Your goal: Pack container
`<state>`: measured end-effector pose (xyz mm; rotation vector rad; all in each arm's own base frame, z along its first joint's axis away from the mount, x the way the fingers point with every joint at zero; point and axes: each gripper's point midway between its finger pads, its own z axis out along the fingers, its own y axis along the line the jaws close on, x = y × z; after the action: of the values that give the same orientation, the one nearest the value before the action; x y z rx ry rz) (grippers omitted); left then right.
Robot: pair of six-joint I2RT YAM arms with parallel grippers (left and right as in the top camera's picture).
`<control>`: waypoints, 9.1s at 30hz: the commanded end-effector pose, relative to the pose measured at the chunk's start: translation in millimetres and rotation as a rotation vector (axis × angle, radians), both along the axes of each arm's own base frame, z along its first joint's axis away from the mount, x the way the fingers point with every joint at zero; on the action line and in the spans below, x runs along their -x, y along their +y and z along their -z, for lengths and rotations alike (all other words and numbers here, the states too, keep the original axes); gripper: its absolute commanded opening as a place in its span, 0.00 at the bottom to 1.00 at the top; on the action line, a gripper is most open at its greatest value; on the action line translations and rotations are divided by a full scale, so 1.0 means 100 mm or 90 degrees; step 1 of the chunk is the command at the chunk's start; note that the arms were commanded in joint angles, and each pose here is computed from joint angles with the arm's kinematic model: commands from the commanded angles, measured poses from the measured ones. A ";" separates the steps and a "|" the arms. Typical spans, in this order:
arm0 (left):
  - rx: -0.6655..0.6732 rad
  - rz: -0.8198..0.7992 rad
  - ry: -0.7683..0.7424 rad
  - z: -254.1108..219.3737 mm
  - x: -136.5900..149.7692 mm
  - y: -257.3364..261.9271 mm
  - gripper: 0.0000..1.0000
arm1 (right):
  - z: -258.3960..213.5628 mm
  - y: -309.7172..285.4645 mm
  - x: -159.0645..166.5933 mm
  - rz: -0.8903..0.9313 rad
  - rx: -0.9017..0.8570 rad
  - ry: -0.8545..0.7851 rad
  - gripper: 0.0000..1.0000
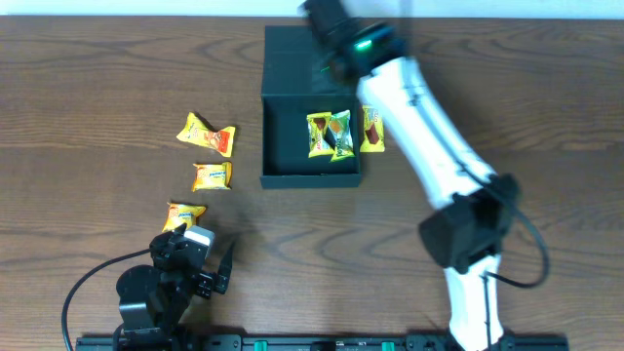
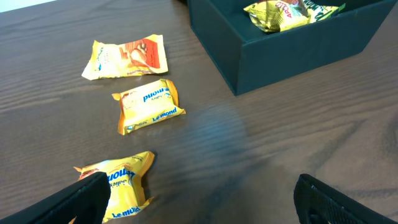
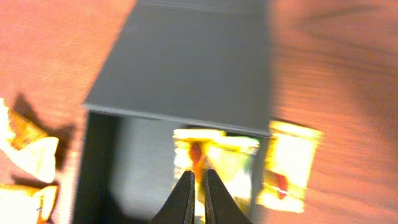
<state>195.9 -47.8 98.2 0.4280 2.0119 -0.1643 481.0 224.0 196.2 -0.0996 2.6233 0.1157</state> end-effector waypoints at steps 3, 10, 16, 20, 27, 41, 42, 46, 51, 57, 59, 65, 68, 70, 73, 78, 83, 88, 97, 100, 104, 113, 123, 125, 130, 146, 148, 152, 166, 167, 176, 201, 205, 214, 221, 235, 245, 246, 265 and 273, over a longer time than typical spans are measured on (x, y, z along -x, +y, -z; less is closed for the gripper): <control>0.001 0.000 0.002 0.03 0.00 0.00 0.95 | 0.49 -1.07 -0.12 0.154 0.026 0.097 0.20; 0.001 0.000 0.002 0.03 0.00 0.00 0.95 | 1.37 -1.01 0.29 0.134 -0.001 0.232 0.82; 0.001 0.000 0.002 0.03 0.00 0.00 0.95 | 1.55 -0.84 0.31 0.111 0.020 0.212 0.82; 0.001 0.000 0.002 0.03 0.00 0.00 0.96 | 1.58 -0.83 0.26 0.117 0.026 0.190 0.80; 0.001 0.000 0.002 0.03 0.00 0.00 0.95 | 1.70 -0.86 0.30 0.119 0.038 0.190 0.72; 0.001 0.000 0.002 0.03 0.00 0.00 0.95 | 1.94 -0.89 0.37 0.110 0.045 0.193 0.68; 0.001 0.000 0.002 0.03 0.00 0.00 0.95 | 1.95 -0.90 0.38 0.110 0.046 0.194 0.68; 0.001 0.000 0.002 0.03 0.00 0.00 0.96 | 1.99 -0.92 0.41 0.108 0.055 0.199 0.59; 0.001 0.000 0.002 0.03 0.00 0.00 0.95 | 1.99 -0.94 0.41 0.110 0.059 0.197 0.37; 0.001 0.000 0.002 0.03 0.00 0.00 0.95 | 1.98 -0.94 0.40 0.110 0.059 0.196 0.26; 0.001 0.000 0.002 0.03 0.00 0.00 0.95 | 1.98 -0.93 0.39 0.110 0.058 0.194 0.22; 0.001 -0.001 0.002 0.03 0.00 0.00 0.95 | 1.97 -0.98 0.36 0.118 0.067 0.184 0.13; 0.001 -0.001 0.002 0.03 0.00 0.00 0.96 | 1.94 -0.99 0.33 0.121 0.065 0.181 0.07; 0.001 -0.001 0.002 0.03 0.00 0.00 0.95 | 1.80 -0.98 0.23 0.122 0.059 0.167 0.04; 0.001 -0.001 0.002 0.03 0.00 0.00 0.96 | 1.54 -0.95 0.07 0.125 0.048 0.140 0.03; 0.001 -0.001 0.002 0.03 0.00 0.00 0.95 | 0.57 -0.84 -0.29 0.128 0.021 0.042 0.01; 0.001 0.000 0.002 0.03 0.00 0.00 0.96 | 0.09 -0.26 -0.22 0.045 -0.073 0.023 0.01; 0.001 0.000 0.002 0.03 0.00 0.00 0.95 | 0.26 0.49 0.26 -0.069 -0.075 0.073 0.01; 0.001 0.000 0.002 0.03 0.00 0.00 0.96 | 0.88 0.70 0.75 -0.112 -0.003 0.158 0.02; 0.001 -0.001 0.002 0.03 0.00 0.00 0.95 | 1.05 0.66 0.84 -0.104 0.005 0.185 0.02; 0.001 0.000 0.002 0.03 0.00 0.00 0.95 | 1.17 0.71 0.94 -0.117 0.000 0.203 0.01; 0.001 0.000 0.002 0.03 0.00 0.00 0.95 | 1.18 0.76 0.91 -0.052 0.012 0.171 0.02; 0.001 -0.001 0.002 0.03 0.00 0.00 0.95 | 1.24 0.70 0.80 0.081 0.002 0.143 0.02; 0.001 0.000 0.002 0.03 0.00 0.00 0.95 | 1.32 0.74 0.84 0.090 -0.010 0.165 0.02; 0.001 0.000 0.002 0.03 0.00 0.00 0.96 | 1.44 0.84 0.88 0.079 -0.026 0.185 0.02; 0.001 -0.001 0.002 0.03 0.00 0.00 0.95 | 1.58 0.85 0.84 0.079 -0.002 0.172 0.02; 0.001 0.000 0.002 0.03 0.00 0.00 0.95 | 1.61 0.85 0.84 0.080 0.001 0.174 0.02; 0.001 0.000 0.002 0.03 0.00 0.00 0.95 | 1.66 0.82 0.82 0.085 0.012 0.170 0.02; 0.001 0.000 0.002 0.03 0.00 0.00 0.96 | 1.69 0.76 0.76 0.101 0.021 0.160 0.60; 0.001 0.000 0.002 0.03 0.00 0.00 0.96 | 1.69 0.76 0.76 0.098 0.021 0.159 0.62; 0.001 -0.001 0.002 0.03 0.00 0.00 0.95 | 1.64 0.77 0.70 0.081 0.024 0.143 0.56; 0.001 -0.001 0.002 0.03 0.00 0.00 0.95 | 1.21 1.11 0.74 -0.150 -0.016 0.165 0.02; 0.001 0.000 0.002 0.03 0.00 0.00 0.96 | 1.36 1.07 0.76 -0.150 -0.007 0.178 0.02; 0.001 0.000 0.002 0.03 0.00 0.00 0.95 | 1.66 1.06 0.80 -0.177 0.001 0.179 0.02; 0.001 -0.001 0.002 0.03 0.00 0.00 0.96 | 1.78 1.05 0.82 -0.199 0.005 0.179 0.02; 0.001 0.000 0.002 0.03 0.00 0.00 0.95 | 1.88 1.08 0.68 -0.191 0.001 0.128 0.36; 0.001 -0.001 0.002 0.03 0.00 0.00 0.95 | 1.87 1.01 0.59 -0.133 0.011 0.111 0.38; 0.001 0.000 0.002 0.03 0.00 0.00 0.95 | 1.87 1.01 0.59 -0.131 0.009 0.111 0.38; 0.001 0.000 0.002 0.03 0.00 0.00 0.95 | 1.83 0.99 0.49 -0.081 0.005 0.083 0.38; 0.001 0.000 0.002 0.03 0.00 0.00 0.95 | 1.50 1.02 0.45 -0.083 -0.022 0.054 0.40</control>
<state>195.9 -47.8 98.2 0.4276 2.0119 -0.1646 430.5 331.2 27.4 -0.3020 2.7283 0.2080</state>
